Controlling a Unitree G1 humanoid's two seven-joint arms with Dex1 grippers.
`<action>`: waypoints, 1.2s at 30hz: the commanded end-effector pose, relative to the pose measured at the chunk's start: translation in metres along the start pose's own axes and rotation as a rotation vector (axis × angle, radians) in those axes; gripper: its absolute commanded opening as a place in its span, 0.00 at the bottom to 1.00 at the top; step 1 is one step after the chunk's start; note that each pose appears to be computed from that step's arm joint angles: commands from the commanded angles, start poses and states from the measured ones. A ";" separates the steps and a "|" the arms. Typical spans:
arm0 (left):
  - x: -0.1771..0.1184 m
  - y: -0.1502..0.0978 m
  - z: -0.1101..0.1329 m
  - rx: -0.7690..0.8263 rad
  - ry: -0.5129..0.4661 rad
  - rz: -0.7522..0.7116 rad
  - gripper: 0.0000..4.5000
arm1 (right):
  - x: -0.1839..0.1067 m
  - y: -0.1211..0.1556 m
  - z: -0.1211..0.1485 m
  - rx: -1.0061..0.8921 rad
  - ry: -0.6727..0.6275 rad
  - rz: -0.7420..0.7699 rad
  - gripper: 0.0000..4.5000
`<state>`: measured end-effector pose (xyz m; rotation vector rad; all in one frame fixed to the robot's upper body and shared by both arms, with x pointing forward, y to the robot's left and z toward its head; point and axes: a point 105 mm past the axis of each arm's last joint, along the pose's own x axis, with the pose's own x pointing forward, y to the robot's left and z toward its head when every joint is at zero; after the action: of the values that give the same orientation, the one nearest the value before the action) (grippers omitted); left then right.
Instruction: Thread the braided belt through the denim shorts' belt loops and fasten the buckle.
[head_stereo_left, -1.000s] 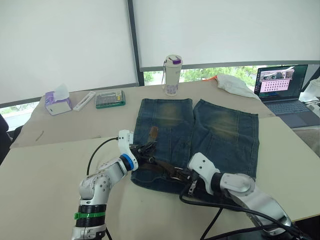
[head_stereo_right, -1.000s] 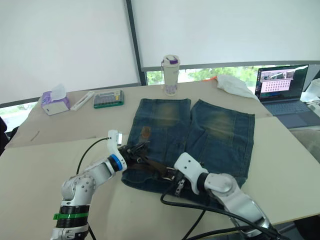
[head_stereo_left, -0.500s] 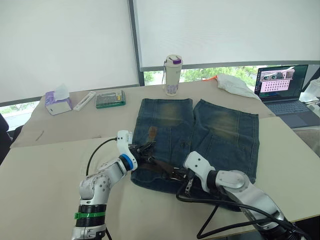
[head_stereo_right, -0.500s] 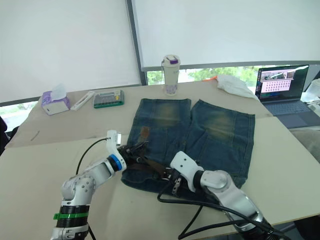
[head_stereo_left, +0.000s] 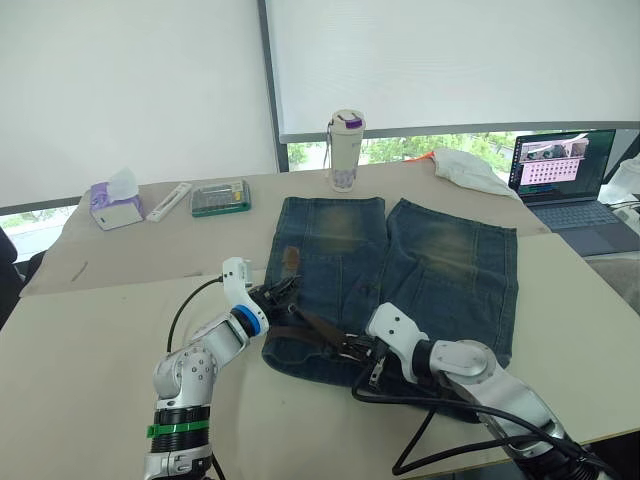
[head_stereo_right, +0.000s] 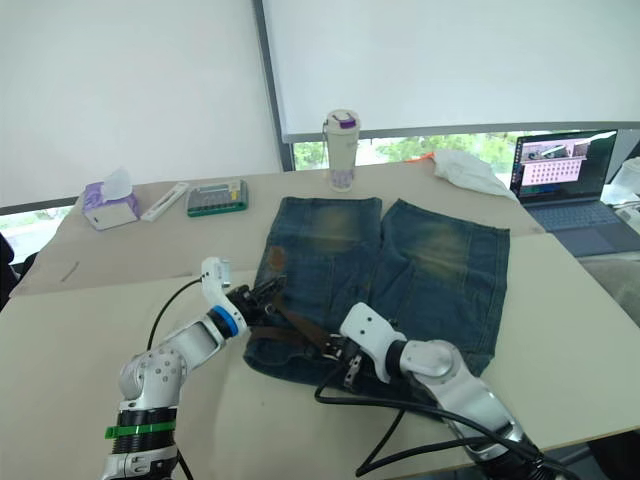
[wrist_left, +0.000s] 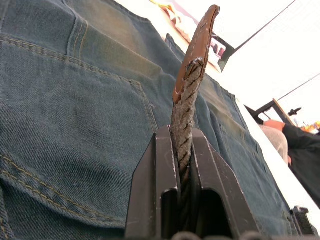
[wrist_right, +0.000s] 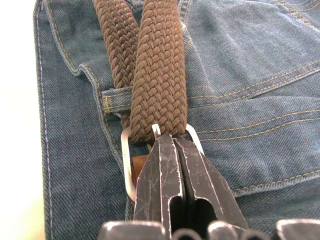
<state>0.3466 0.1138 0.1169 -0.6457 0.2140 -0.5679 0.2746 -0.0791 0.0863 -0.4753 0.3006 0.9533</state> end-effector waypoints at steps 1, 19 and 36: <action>-0.005 0.001 0.034 0.018 -0.140 0.007 0.00 | 0.002 0.001 -0.016 0.027 0.055 0.001 0.01; 0.026 -0.083 0.040 -0.022 -0.070 -0.332 0.00 | 0.005 0.003 -0.020 0.023 0.081 0.019 0.01; 0.060 -0.156 -0.049 0.111 0.349 -0.665 0.00 | -0.010 0.006 -0.022 0.103 0.035 -0.042 0.01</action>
<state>0.3165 -0.0363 0.1670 -0.5246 0.3256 -1.2685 0.2675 -0.0886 0.0834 -0.4278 0.3026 0.8968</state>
